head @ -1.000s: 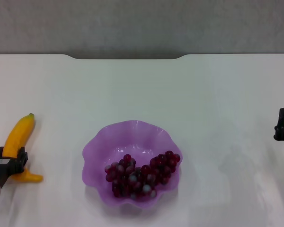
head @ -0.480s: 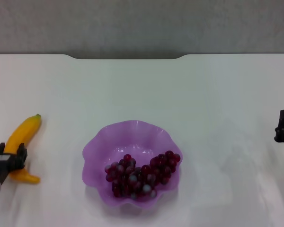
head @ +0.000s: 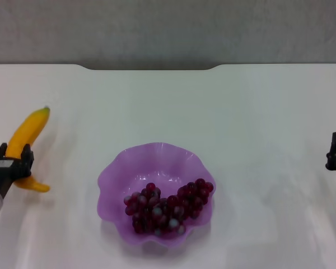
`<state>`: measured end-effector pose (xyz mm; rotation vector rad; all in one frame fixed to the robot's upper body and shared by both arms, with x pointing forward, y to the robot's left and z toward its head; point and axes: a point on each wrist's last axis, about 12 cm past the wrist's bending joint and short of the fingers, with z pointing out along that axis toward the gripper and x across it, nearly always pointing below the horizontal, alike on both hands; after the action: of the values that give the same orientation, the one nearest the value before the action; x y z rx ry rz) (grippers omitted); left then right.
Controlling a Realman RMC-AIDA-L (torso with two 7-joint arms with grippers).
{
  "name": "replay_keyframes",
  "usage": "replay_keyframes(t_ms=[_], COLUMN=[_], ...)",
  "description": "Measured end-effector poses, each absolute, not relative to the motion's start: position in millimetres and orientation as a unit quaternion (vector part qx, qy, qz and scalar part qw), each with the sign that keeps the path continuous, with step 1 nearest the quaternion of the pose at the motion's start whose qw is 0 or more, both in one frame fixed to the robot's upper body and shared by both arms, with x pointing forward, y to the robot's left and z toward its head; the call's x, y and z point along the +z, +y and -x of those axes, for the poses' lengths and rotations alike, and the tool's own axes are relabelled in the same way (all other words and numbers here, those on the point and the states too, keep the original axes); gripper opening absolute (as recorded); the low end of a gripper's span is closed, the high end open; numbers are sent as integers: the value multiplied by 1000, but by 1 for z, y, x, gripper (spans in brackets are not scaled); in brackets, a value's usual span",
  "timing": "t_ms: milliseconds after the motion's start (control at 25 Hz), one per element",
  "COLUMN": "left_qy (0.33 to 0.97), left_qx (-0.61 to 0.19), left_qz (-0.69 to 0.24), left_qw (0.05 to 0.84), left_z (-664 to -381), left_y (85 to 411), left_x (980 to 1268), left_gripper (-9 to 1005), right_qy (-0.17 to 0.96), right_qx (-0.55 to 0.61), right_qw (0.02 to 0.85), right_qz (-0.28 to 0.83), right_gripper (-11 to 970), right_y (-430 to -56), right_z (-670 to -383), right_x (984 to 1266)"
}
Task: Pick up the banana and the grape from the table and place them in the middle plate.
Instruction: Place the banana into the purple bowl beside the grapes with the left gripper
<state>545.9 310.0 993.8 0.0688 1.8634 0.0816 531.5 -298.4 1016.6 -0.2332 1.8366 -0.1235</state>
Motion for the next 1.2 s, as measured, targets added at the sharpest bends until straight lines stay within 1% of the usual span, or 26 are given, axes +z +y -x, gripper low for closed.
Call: replay_keyframes(t_ms=[120, 200, 240, 280, 400, 520, 560, 600, 680, 720, 800, 920, 960, 1000, 1040, 1080, 1160, 1200], left_qy=[791, 780, 771, 771, 759, 738, 724, 724, 705, 705, 697, 701, 711, 716, 716, 724, 727, 736], left_qx=[21, -2, -29, -29, -72, -125, -156, -156, -191, -191, -207, -200, -185, -176, -176, -154, -143, -114], left_qz=[-34, -45, -63, -63, -102, -141, -160, -160, -188, -188, -228, -273, -310, -327, -327, -353, -363, -389], left_qw=[610, 625, 633, 633, 640, 648, 653, 653, 656, 656, 647, 628, 603, 592, 592, 573, 564, 542], left_z=[-548, -548, -548, -548, -547, -547, -546, -546, -542, -542, -536, -535, -534, -533, -533, -534, -535, -536], left_y=[303, 291, 279, 279, 260, 244, 240, 240, 232, 232, 220, 207, 196, 189, 189, 176, 171, 161], left_x=[998, 1002, 1005, 1005, 1013, 1030, 1045, 1045, 1063, 1063, 1071, 1071, 1066, 1062, 1062, 1055, 1051, 1043], left_gripper=[484, 484, 485, 485, 486, 486, 487, 487, 487, 488, 488, 489, 489, 489, 490, 490, 490, 491], right_qy=[795, 798, 798, 799, 799, 800, 800, 800, 802, 802, 803, 803, 803, 803, 803, 803, 803, 802], right_qx=[-57, -60, -60, -61, -62, -63, -64, -64, -66, -67, -67, -66, -66, -66, -66, -66, -65, -65], right_qw=[595, 590, 590, 590, 589, 588, 587, 587, 584, 583, 582, 582, 582, 582, 582, 582, 583, 583], right_qz=[101, 102, 102, 103, 103, 104, 105, 105, 108, 109, 109, 108, 108, 109, 109, 109, 109, 109], right_gripper=[1, 2, 2, 2, 2, 2, 2, 2, 3, 3, 3, 3, 3, 3, 3, 3, 3, 3], right_y=[-301, -303, -303, -304, -304, -305, -305, -305, -306, -306, -306, -305, -305, -305, -305, -305, -304, -304], right_z=[-530, -529, -529, -529, -529, -529, -529, -529, -531, -531, -532, -532, -532, -532, -532, -532, -533, -533], right_x=[1014, 1011, 1011, 1011, 1010, 1010, 1010, 1010, 1008, 1008, 1008, 1007, 1007, 1008, 1008, 1008, 1008, 1008])
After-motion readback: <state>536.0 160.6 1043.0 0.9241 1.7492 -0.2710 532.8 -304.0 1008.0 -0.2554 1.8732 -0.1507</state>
